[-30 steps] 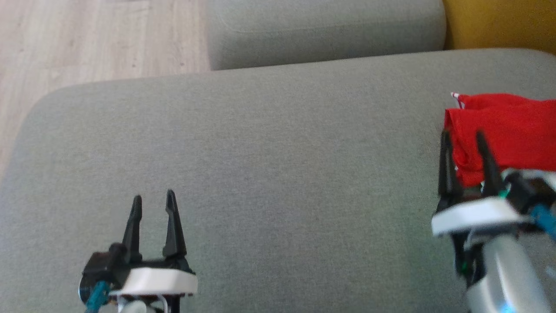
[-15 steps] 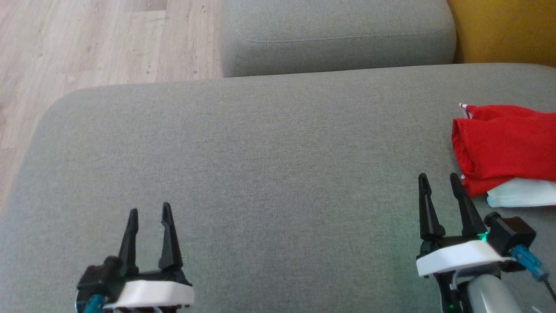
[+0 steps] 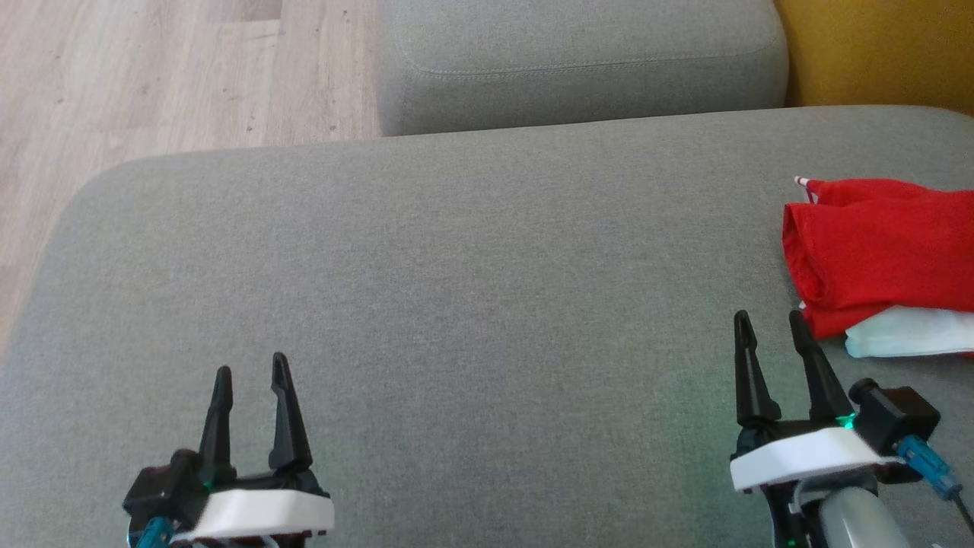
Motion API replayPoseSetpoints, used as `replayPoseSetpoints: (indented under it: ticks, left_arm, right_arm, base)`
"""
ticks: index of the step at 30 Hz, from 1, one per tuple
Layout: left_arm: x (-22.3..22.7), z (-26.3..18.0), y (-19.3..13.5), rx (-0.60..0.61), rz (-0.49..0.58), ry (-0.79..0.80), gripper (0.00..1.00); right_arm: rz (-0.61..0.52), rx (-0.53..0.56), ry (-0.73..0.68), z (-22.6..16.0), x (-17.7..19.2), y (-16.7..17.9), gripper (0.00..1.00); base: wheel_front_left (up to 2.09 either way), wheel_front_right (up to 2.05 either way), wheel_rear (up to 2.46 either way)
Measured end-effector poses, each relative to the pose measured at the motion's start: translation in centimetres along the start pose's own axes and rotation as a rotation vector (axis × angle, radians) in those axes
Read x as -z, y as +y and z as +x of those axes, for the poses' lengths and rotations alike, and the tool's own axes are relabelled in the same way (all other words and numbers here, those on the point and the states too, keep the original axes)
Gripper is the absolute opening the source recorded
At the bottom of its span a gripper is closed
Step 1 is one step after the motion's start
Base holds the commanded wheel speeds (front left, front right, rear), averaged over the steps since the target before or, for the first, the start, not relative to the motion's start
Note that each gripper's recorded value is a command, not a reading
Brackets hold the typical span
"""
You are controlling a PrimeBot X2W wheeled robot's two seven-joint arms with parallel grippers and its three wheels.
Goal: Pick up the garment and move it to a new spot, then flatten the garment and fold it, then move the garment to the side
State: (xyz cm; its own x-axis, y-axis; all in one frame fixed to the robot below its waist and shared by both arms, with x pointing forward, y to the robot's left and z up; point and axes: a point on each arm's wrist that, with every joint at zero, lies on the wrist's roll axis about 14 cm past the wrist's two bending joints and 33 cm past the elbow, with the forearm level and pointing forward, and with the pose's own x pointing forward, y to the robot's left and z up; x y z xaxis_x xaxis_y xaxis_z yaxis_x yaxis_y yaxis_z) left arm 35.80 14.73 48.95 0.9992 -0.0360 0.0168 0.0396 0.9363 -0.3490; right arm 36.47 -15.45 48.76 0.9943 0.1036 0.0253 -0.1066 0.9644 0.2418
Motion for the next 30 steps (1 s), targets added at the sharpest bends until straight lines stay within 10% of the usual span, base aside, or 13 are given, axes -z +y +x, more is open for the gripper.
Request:
replayPoseSetpoints:
  ticks: [12,13,30]
  left_arm:
    - [0.2,0.2,0.2,-0.021,-0.065,0.007,1.00]
    - [0.4,0.2,0.2,-0.023,-0.072,0.014,0.00]
    - [4.4,-1.7,2.0,-0.100,-0.172,0.156,0.00]
  right_arm:
    - [0.000,0.009,0.000,-0.3,0.0,-0.3,1.00]
    - [0.000,0.011,0.002,-0.4,0.1,-0.3,0.00]
    - [0.140,0.097,0.137,-2.7,4.2,-2.0,0.00]
  base:
    - [0.00,0.00,0.00]
    - [0.00,0.00,0.00]
    - [0.00,0.00,0.00]
